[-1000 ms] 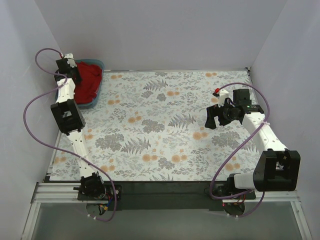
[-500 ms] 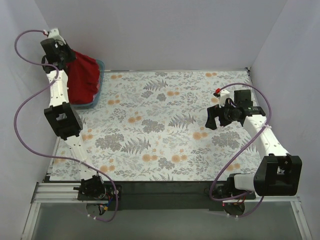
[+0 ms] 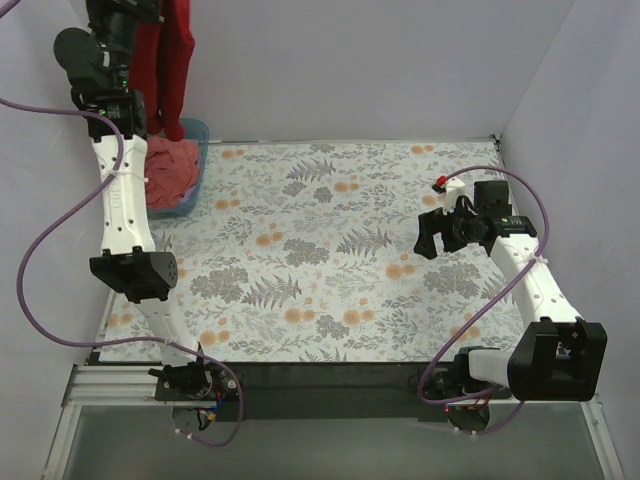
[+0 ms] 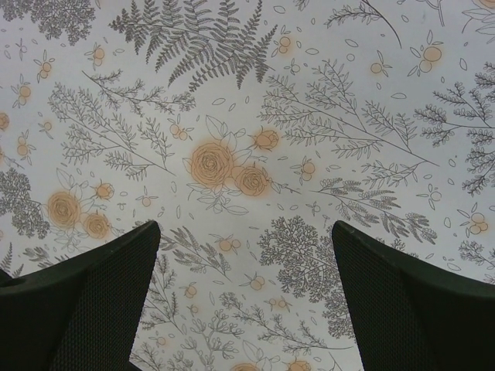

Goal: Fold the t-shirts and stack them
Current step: Move the tshirt to the center of the board, then flatten the tshirt out

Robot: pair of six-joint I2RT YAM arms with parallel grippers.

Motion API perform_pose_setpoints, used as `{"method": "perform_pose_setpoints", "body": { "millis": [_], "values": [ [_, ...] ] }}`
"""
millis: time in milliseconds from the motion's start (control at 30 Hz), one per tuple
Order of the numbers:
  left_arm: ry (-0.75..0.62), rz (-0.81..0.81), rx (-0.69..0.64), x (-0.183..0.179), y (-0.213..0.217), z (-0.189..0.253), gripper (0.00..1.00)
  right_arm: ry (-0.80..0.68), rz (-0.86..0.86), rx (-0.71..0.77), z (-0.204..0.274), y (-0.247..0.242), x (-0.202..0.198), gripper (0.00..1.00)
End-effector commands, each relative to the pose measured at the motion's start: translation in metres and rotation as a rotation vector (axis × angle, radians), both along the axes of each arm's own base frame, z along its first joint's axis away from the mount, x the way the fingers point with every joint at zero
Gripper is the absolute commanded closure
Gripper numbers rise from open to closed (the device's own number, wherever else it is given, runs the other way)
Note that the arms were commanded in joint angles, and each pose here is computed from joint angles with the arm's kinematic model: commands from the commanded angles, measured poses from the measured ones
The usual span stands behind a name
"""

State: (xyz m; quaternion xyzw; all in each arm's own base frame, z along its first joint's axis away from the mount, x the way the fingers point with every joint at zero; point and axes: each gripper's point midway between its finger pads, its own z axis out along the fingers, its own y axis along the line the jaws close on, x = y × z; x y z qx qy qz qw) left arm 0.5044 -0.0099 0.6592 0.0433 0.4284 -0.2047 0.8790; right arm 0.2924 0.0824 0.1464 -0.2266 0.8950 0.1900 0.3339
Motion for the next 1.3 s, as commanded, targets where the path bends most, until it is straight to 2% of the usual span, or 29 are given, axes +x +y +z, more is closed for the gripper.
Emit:
{"method": "perform_pose_setpoints", "body": {
  "millis": [0, 33, 200, 267, 333, 367, 400, 433, 467, 500, 533, 600, 633, 667, 700, 733, 833, 900, 933, 967, 1133, 1233, 1267],
  "values": [
    [-0.236, -0.162, -0.002, -0.083, -0.068, 0.070, 1.00, -0.034, -0.004, 0.020, 0.009, -0.002, 0.002, 0.01],
    [-0.265, -0.211, -0.015, -0.095, -0.095, 0.077, 1.00, -0.037, -0.009, 0.021, 0.009, -0.003, 0.002, 0.02],
    [-0.347, -0.300, -0.057, -0.131, -0.129, 0.098, 1.00, -0.042, -0.009, 0.032, 0.013, -0.001, 0.002, 0.01],
    [-0.311, -0.337, -0.092, -0.132, -0.134, 0.094, 1.00, -0.047, -0.035, 0.035, 0.015, -0.009, 0.003, 0.02],
    [-0.173, -0.340, -0.113, -0.114, -0.135, 0.067, 0.99, -0.050, -0.038, 0.041, 0.017, -0.011, 0.003, 0.02],
    [-0.116, -0.323, -0.090, -0.104, -0.136, 0.047, 0.71, -0.048, -0.026, 0.051, 0.020, -0.009, 0.001, 0.02],
    [-0.069, -0.302, -0.065, -0.096, -0.135, 0.027, 0.56, -0.049, -0.019, 0.051, 0.022, -0.009, 0.001, 0.02],
    [0.046, -0.263, -0.044, -0.087, -0.129, -0.018, 0.41, -0.059, -0.011, 0.040, 0.024, -0.012, 0.001, 0.02],
    [0.109, -0.222, -0.030, -0.080, -0.123, -0.043, 0.18, -0.061, -0.011, 0.034, 0.028, -0.014, -0.002, 0.02],
    [0.165, -0.175, -0.029, -0.076, -0.112, -0.063, 0.14, -0.072, -0.011, 0.030, 0.032, -0.016, -0.002, 0.02],
    [0.322, -0.112, -0.009, -0.062, -0.093, -0.123, 0.14, -0.083, -0.019, 0.024, 0.036, -0.021, -0.002, 0.01],
    [0.474, -0.100, 0.011, -0.056, -0.074, -0.182, 0.13, -0.105, -0.017, 0.027, 0.047, -0.023, -0.005, 0.02],
    [0.546, -0.051, 0.015, -0.053, -0.045, -0.212, 0.13, -0.114, -0.019, 0.019, 0.050, -0.026, -0.006, 0.02],
    [0.634, -0.044, 0.009, -0.057, -0.038, -0.254, 0.13, -0.116, -0.024, -0.005, 0.050, -0.030, -0.005, 0.02],
    [0.667, -0.047, 0.017, -0.060, -0.035, -0.272, 0.13, -0.105, -0.030, -0.024, 0.048, -0.034, -0.007, 0.01],
    [0.681, -0.115, 0.116, -0.069, -0.045, -0.290, 0.13, -0.103, -0.025, -0.052, 0.045, -0.039, -0.006, 0.01],
    [0.814, -0.345, 0.215, -0.094, -0.089, -0.349, 0.15, -0.037, -0.046, -0.116, 0.029, -0.055, -0.006, 0.02],
    [0.833, -0.466, 0.386, -0.106, -0.119, -0.369, 0.17, 0.020, -0.031, -0.146, 0.016, -0.063, -0.006, 0.02],
    [0.948, -0.528, 0.444, -0.115, -0.141, -0.406, 0.16, 0.059, -0.031, -0.157, 0.014, -0.068, -0.009, 0.02],
    [0.977, -0.524, 0.502, -0.115, -0.149, -0.422, 0.16, 0.104, -0.034, -0.179, 0.004, -0.075, -0.009, 0.02],
    [1.149, -0.535, 0.598, -0.111, -0.186, -0.494, 0.15, 0.228, -0.044, -0.265, -0.024, -0.107, -0.016, 0.02],
    [1.199, -0.509, 0.656, -0.103, -0.204, -0.514, 0.15, 0.298, -0.039, -0.308, -0.042, -0.116, -0.023, 0.02],
    [1.257, -0.519, 0.677, -0.102, -0.209, -0.536, 0.15, 0.336, -0.037, -0.321, -0.052, -0.119, -0.027, 0.02]
  ]
}}
